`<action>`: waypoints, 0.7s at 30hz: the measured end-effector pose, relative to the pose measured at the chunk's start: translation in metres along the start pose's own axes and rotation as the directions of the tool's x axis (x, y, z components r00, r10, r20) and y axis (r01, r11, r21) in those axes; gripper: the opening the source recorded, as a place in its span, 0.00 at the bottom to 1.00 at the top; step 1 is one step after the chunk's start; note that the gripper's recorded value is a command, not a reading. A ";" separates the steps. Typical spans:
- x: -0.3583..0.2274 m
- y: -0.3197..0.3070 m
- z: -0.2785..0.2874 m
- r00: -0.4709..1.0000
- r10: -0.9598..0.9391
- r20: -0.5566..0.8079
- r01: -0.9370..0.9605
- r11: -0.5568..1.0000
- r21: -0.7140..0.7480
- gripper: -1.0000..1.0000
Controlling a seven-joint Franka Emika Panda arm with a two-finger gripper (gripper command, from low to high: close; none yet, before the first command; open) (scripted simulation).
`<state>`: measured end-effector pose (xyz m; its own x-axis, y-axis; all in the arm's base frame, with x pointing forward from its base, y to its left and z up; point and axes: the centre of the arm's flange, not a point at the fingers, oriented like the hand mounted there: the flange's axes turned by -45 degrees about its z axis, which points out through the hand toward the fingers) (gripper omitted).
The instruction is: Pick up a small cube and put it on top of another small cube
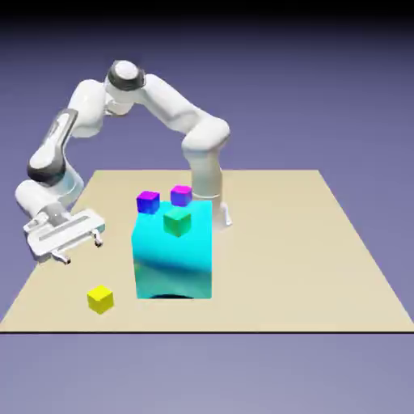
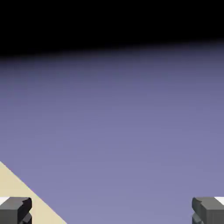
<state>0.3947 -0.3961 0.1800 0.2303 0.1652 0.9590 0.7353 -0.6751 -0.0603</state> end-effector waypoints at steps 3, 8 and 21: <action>-0.040 -0.002 0.000 1.000 -0.025 -0.014 0.025 1.000 0.013 0.50; -0.103 -0.012 -0.002 0.997 -0.070 -0.025 0.071 0.997 0.029 0.50; -0.028 0.006 0.008 0.971 -0.227 -0.077 0.238 0.952 0.190 0.00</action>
<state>0.3976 -0.3987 0.1510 0.0075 0.2582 0.9661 0.8765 -0.4668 0.1180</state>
